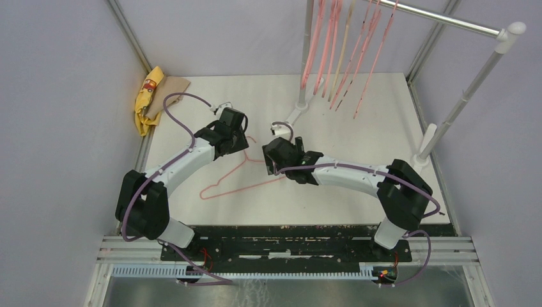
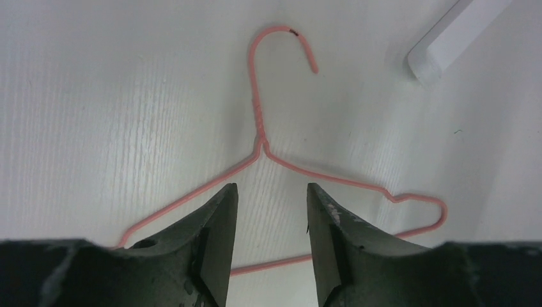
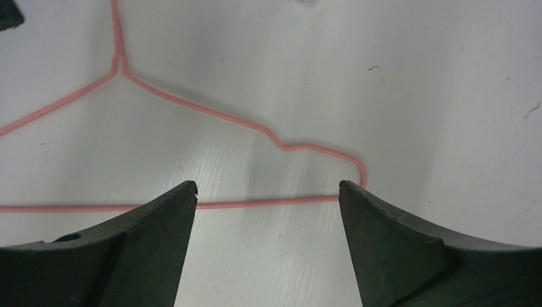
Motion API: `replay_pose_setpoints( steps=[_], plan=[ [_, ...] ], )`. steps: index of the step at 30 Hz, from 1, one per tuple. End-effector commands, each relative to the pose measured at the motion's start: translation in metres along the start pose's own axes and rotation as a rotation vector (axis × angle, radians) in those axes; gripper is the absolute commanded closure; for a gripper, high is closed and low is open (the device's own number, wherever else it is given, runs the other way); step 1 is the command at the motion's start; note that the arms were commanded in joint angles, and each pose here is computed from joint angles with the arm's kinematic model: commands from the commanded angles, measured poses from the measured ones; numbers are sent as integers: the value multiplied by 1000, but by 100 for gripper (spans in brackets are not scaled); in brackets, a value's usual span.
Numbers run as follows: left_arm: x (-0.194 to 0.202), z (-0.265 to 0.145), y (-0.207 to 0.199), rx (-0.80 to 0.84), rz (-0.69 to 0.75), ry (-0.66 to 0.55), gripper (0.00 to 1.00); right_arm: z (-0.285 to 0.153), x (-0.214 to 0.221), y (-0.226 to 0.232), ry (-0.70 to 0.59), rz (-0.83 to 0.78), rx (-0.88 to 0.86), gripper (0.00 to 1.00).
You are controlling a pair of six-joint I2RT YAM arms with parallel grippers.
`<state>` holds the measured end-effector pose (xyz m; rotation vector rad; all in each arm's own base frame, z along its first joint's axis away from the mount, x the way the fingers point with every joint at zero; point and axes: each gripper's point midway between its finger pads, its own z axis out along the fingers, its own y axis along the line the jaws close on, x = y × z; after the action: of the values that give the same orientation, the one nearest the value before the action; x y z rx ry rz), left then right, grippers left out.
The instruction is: Organize the hangers
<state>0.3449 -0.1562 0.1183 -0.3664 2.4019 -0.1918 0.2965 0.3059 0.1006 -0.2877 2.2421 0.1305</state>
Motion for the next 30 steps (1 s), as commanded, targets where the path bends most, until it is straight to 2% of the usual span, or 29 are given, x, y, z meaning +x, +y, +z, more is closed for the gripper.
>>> replay_pose_setpoints(
  steps=[1, 4, 6, 11, 17, 25, 30],
  plan=[
    [-2, -17, 9, 12, 24, -32, 40, 21, 18, -34, 117, 114, -25, 13],
    [-1, -20, 19, -7, 21, -42, 27, 26, 30, -49, 146, 153, -34, 16],
    [2, -20, 25, -23, 28, -39, 24, 25, 35, -52, 163, 161, -37, 17],
    [11, -14, 34, -48, 43, -18, 23, 25, 49, -54, 204, 193, -17, 21],
    [16, -14, 36, -42, 49, -13, 23, 34, 68, -63, 240, 202, 47, 32],
    [13, -25, 37, -17, 45, -36, 23, 41, 86, -86, 272, 177, 165, 31],
    [16, -31, 40, -12, 47, -34, 24, 48, 95, -88, 305, 182, 172, 57]
  ],
)
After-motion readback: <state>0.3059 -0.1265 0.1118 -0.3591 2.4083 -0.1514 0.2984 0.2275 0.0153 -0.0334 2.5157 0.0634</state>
